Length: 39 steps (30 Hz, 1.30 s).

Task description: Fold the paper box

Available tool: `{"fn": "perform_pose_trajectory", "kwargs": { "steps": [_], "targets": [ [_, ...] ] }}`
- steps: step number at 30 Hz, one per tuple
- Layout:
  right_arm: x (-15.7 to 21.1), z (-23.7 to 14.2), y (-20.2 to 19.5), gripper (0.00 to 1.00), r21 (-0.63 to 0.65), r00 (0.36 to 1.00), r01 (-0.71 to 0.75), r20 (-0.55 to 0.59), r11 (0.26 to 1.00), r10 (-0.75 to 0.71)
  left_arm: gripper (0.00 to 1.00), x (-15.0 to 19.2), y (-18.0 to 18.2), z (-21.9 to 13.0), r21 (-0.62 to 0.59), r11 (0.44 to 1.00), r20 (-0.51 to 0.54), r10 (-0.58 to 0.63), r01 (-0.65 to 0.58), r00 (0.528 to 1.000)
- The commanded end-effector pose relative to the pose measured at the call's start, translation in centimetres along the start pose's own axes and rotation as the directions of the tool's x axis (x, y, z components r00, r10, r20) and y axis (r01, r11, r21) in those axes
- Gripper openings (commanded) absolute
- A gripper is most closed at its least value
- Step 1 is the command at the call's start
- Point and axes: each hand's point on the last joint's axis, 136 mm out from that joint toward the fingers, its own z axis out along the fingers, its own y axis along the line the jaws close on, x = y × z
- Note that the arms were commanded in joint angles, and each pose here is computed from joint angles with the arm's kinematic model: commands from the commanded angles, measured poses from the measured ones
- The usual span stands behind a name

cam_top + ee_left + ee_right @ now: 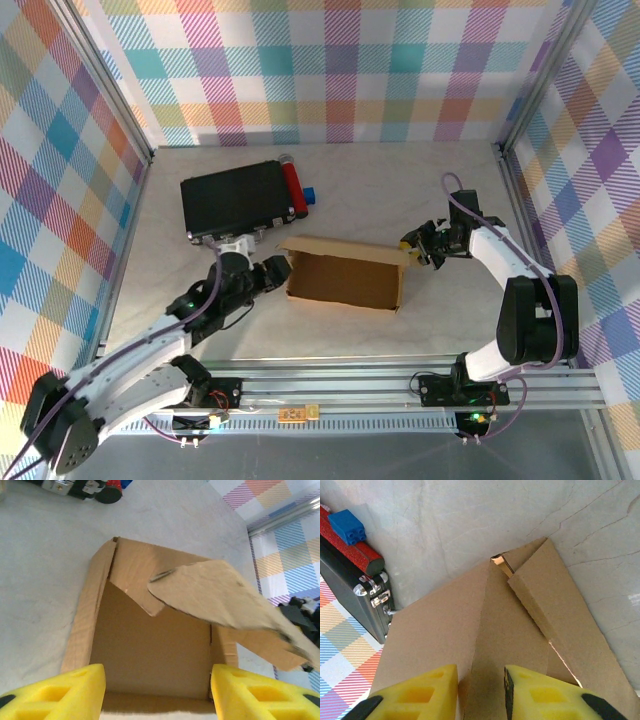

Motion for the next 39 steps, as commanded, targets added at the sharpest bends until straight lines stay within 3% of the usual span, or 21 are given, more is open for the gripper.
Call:
{"fn": "perform_pose_trajectory", "kwargs": {
  "steps": [1,4,8,13,15,19,22,26,29,35,39],
  "targets": [
    [0.0,-0.1,0.7,0.32,0.01,0.998,0.055,0.005,0.998,-0.055,0.65,-2.6,-0.6,-5.0,-0.094,0.995,0.055,-0.022,0.027,0.998],
    [0.1,-0.1,0.8,0.32,0.022,0.997,0.077,0.004,0.997,-0.077,0.73,-5.4,-1.4,-6.3,-0.197,0.98,0.058,0.044,-0.032,0.997],
    [0.2,0.1,0.7,0.31,0.032,0.996,0.091,-0.005,0.995,-0.091,0.73,-6.9,-3.8,-2.3,-0.2,0.979,-0.08,0.023,-0.039,0.997],
    [0.2,0.2,0.7,0.31,0.039,0.994,0.113,-0.001,0.993,-0.113,0.64,-6.3,-3.8,4.6,-0.218,0.972,-0.234,0.038,-0.09,0.972],
    [0.2,0.2,0.6,0.31,0.046,0.992,0.124,0.0,0.991,-0.124,0.56,-5.5,-2.7,6.4,-0.233,0.967,-0.275,0.035,-0.102,0.961],
    [0.3,0.3,0.2,0.3,0.071,0.987,0.157,0.0,0.985,-0.158,0.34,-2.0,0.8,7.6,-0.283,0.951,-0.375,0.011,-0.126,0.927],
    [0.6,0.6,-0.9,0.3,0.107,0.983,0.183,-0.009,0.977,-0.183,0.31,0.6,3.0,7.3,-0.306,0.944,-0.406,-0.008,-0.127,0.914],
    [1.1,1.3,-3.4,0.31,0.175,0.979,0.205,-0.044,0.963,-0.2,0.35,3.9,5.5,7.6,-0.324,0.938,-0.448,-0.035,-0.126,0.893],
    [1.1,0.7,-4.0,0.33,0.213,0.97,0.244,-0.041,0.946,-0.241,0.42,4.6,6.3,7.8,-0.33,0.934,-0.456,-0.03,-0.138,0.89],
    [0.4,-1.1,-3.1,0.52,0.242,0.94,0.333,-0.013,0.911,-0.34,0.55,4.2,6.4,7.7,-0.338,0.918,-0.481,0.02,-0.206,0.877],
    [0.0,-0.6,-2.6,0.67,0.182,0.911,0.412,-0.052,0.893,-0.41,0.59,2.6,5.3,8.1,-0.302,0.936,-0.446,0.029,-0.181,0.895]
  ]
}}
